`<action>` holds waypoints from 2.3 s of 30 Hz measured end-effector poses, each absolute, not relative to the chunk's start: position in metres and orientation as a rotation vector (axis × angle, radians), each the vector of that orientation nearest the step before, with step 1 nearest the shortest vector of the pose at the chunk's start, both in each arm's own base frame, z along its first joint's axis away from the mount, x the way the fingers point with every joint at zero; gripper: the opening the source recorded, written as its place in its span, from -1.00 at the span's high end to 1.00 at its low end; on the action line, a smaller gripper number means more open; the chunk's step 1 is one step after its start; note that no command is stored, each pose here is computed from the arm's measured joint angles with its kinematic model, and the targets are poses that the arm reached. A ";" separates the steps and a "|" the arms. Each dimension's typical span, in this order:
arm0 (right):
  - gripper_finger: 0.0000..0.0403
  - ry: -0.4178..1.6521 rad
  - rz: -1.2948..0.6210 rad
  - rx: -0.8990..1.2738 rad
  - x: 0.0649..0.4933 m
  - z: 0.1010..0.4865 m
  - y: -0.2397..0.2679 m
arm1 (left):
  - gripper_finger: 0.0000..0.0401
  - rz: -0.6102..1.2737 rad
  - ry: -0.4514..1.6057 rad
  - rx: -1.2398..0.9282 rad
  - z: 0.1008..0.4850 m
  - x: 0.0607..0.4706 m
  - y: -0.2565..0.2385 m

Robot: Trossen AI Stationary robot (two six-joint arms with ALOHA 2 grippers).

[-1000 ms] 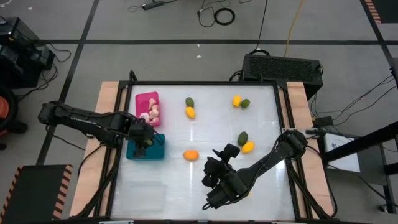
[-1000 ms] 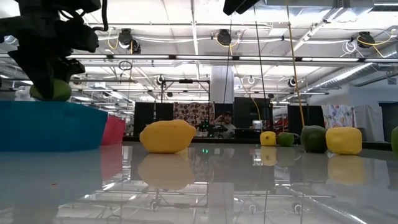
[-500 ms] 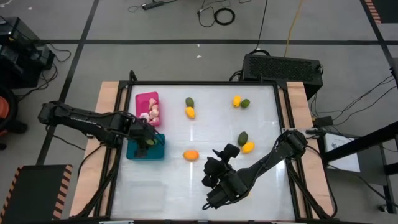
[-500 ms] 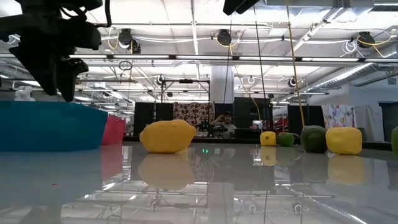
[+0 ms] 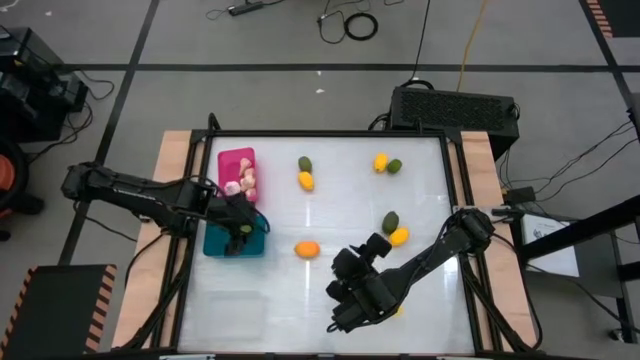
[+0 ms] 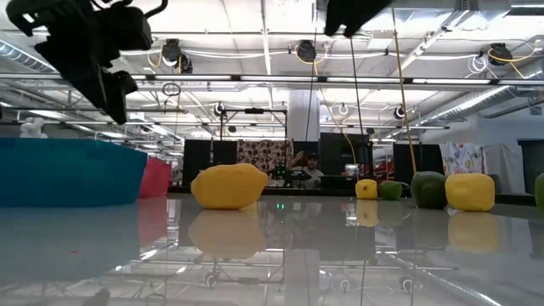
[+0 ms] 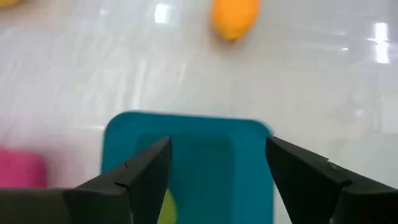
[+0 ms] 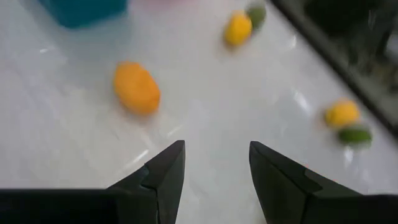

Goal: Sort produce into baskets
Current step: Put the green lime into the blue bin

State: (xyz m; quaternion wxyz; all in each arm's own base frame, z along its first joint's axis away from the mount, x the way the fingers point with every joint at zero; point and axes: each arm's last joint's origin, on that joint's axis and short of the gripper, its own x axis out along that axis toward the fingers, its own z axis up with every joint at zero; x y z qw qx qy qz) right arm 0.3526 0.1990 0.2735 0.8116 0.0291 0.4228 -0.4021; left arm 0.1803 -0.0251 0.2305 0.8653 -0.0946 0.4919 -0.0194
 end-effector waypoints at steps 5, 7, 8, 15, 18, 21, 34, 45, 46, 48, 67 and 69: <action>0.15 0.944 -0.948 0.087 0.351 0.249 0.189 | -0.32 -0.075 0.999 -0.189 0.232 0.182 -0.031; 0.15 0.986 -1.008 0.096 0.351 0.237 0.177 | -0.32 -0.078 0.998 -0.198 0.233 0.182 -0.033; 0.15 0.985 -1.045 0.115 0.353 0.231 0.170 | -0.32 -0.079 0.999 -0.204 0.233 0.182 -0.034; 0.15 0.985 -1.347 0.216 0.357 0.196 0.105 | -0.32 -0.094 0.973 -0.191 0.234 0.183 -0.038; 0.15 1.129 -1.388 0.217 0.354 0.183 0.084 | -0.32 -0.093 0.973 -0.191 0.234 0.183 -0.038; 0.15 1.201 -1.424 0.216 0.345 0.179 0.066 | -0.32 -0.094 0.974 -0.188 0.234 0.183 -0.038; 0.15 0.756 -1.366 0.659 0.261 0.202 0.027 | -0.32 -0.071 0.974 -0.155 0.234 0.183 -0.037; 0.15 0.793 -1.335 0.796 0.257 0.170 0.035 | -0.32 -0.051 0.966 -0.135 0.234 0.183 -0.036; 0.15 0.797 -1.340 0.790 0.257 0.168 0.035 | -0.32 -0.051 0.967 -0.135 0.234 0.183 -0.036; 0.15 0.810 -1.352 0.777 0.259 0.163 0.035 | -0.32 -0.051 0.966 -0.135 0.234 0.183 -0.036; -0.09 0.874 -1.386 0.692 0.262 0.151 0.026 | -0.32 -0.053 0.967 -0.130 0.234 0.183 -0.036; -0.20 0.899 -1.373 0.671 0.264 0.153 0.023 | -0.32 -0.054 0.967 -0.129 0.234 0.183 -0.036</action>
